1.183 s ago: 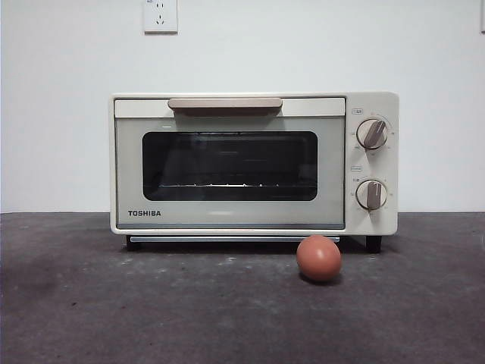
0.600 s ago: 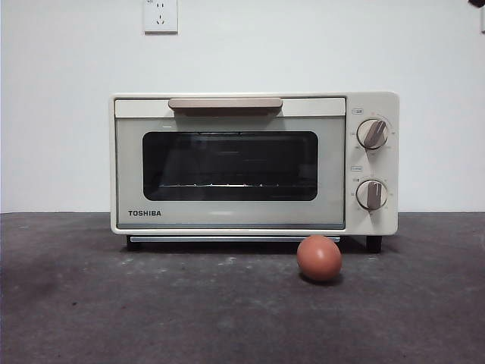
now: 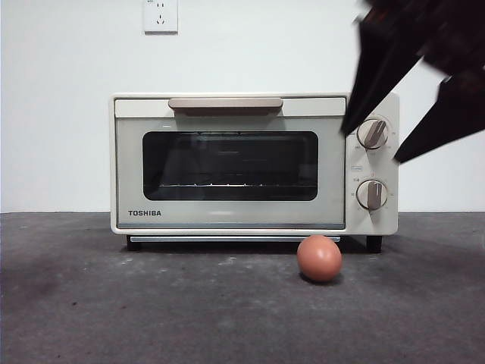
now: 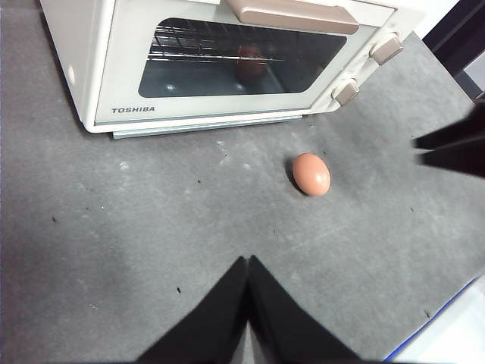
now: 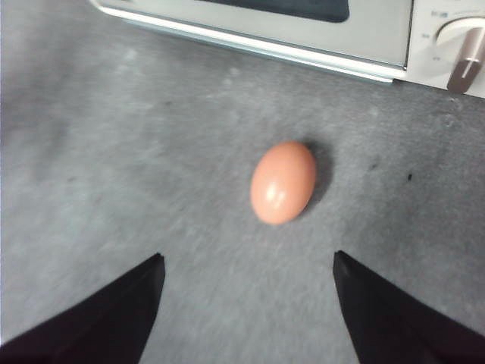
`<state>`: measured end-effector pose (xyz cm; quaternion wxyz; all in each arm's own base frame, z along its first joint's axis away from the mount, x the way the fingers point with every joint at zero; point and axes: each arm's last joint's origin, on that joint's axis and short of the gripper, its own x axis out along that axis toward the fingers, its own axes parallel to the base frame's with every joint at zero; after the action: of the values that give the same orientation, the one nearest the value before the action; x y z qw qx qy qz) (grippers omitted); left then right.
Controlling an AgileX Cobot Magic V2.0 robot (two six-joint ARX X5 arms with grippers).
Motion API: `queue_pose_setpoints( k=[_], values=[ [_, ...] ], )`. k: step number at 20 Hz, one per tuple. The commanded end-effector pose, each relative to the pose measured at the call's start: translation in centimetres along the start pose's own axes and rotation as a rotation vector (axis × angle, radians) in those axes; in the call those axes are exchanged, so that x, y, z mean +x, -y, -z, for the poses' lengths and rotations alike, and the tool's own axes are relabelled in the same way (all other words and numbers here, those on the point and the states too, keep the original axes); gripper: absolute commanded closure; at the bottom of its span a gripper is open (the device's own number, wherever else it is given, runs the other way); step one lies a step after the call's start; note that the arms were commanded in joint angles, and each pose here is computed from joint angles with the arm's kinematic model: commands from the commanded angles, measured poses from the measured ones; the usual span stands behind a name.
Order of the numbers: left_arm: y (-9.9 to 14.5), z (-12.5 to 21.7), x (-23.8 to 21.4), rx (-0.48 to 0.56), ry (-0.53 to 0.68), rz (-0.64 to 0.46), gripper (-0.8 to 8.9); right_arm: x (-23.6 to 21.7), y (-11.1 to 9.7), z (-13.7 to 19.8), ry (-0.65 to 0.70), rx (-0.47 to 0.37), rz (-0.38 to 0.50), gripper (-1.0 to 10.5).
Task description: Eggoven
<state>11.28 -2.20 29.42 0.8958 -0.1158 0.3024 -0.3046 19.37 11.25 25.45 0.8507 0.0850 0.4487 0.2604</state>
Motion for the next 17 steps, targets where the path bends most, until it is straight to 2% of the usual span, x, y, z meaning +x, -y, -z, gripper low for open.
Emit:
queue_pose_setpoints(
  k=[1,9,17],
  values=[
    [0.3,-0.5,-0.2,0.021,0.018,0.007,8.06,2.4,-0.6,-0.7,0.015,0.031,0.055,5.9],
    [0.3,-0.6,-0.2,0.021,0.019,0.007,8.06,9.5,-0.6,-0.7,-0.026,0.053,0.12,5.9],
    [0.3,-0.6,-0.2,0.018,0.02,0.007,8.06,12.9,0.2,-0.6,-0.089,0.059,0.168,5.9]
  ],
)
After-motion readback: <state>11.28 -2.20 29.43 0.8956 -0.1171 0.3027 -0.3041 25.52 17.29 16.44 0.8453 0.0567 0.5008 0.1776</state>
